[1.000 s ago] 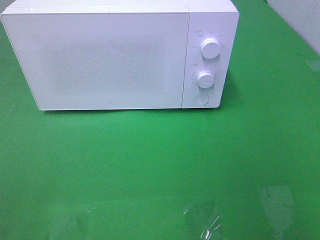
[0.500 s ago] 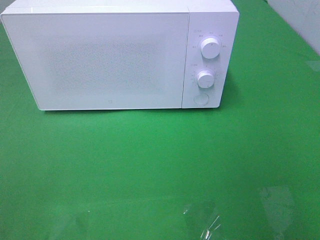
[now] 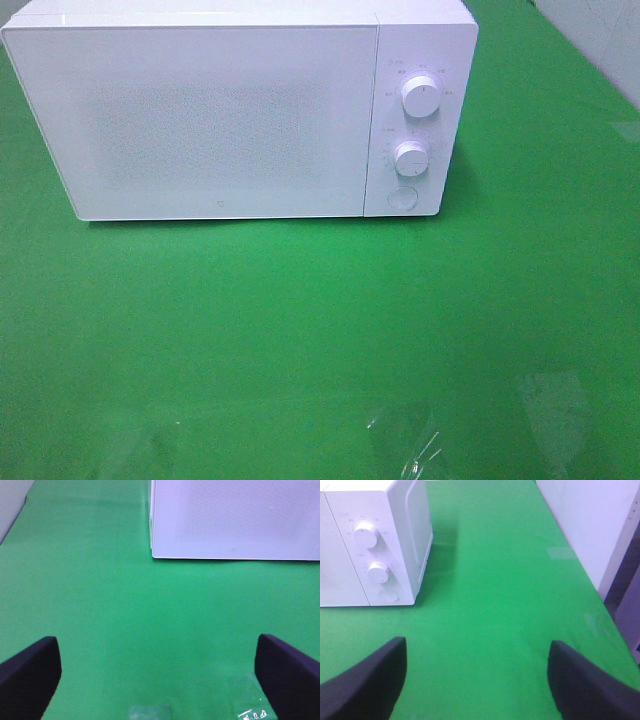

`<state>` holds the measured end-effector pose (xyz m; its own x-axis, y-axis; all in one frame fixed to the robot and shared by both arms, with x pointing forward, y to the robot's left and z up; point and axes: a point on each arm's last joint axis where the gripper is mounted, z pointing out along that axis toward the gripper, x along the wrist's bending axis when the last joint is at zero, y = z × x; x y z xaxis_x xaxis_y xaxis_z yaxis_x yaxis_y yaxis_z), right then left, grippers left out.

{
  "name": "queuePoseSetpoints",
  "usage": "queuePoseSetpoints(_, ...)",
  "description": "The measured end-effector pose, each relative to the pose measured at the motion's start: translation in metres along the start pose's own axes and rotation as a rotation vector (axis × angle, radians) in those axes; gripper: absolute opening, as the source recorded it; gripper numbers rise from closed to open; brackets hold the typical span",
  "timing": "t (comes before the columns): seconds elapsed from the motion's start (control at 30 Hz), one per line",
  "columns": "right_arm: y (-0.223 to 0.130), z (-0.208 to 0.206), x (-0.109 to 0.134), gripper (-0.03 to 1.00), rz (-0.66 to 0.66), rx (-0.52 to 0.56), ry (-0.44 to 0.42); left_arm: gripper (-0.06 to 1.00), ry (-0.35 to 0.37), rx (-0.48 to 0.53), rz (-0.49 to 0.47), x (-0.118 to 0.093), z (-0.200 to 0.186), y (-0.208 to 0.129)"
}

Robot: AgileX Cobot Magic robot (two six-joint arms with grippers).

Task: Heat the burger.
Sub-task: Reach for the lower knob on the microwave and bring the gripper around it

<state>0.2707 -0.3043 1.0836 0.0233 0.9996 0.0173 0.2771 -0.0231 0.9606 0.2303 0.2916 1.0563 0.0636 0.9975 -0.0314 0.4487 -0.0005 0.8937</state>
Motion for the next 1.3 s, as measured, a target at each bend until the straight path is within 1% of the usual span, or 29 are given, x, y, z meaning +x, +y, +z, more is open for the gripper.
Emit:
queuePoseSetpoints(0.03,0.0,0.0,0.0,0.75,0.0,0.0,0.0,0.97,0.0,0.0,0.0,0.0,0.0,0.0)
queuePoseSetpoints(0.13,0.004,0.012,0.002,0.75,-0.006,-0.05,0.014,0.97,0.0,0.0,0.0,0.0,0.0,0.0)
queuePoseSetpoints(0.33,-0.001,0.03,0.005,0.75,-0.012,-0.056,0.027,0.97,0.0,0.0,0.0,0.0,0.0,0.0)
queuePoseSetpoints(0.4,-0.007,0.042,0.007,0.75,-0.017,-0.071,0.039,0.97,0.0,0.0,0.0,0.0,0.0,0.0)
queuePoseSetpoints(0.63,-0.011,0.057,0.009,0.75,-0.021,-0.087,0.054,0.97,0.0,0.0,0.0,0.0,0.0,0.0)
queuePoseSetpoints(0.7,-0.011,0.07,0.012,0.75,-0.02,-0.116,0.071,0.97,0.0,0.0,0.0,0.0,0.0,0.0)
queuePoseSetpoints(0.8,-0.012,0.074,0.013,0.75,-0.02,-0.118,0.075,0.97,0.0,0.0,0.0,0.0,0.0,0.0)
queuePoseSetpoints(1.03,-0.013,0.101,0.017,0.75,-0.023,-0.1,0.094,0.97,0.0,-0.001,0.0,0.0,0.0,0.0)
queuePoseSetpoints(1.3,-0.015,0.136,0.022,0.75,0.028,-0.109,0.126,0.97,0.0,-0.001,0.0,0.0,0.0,0.0)
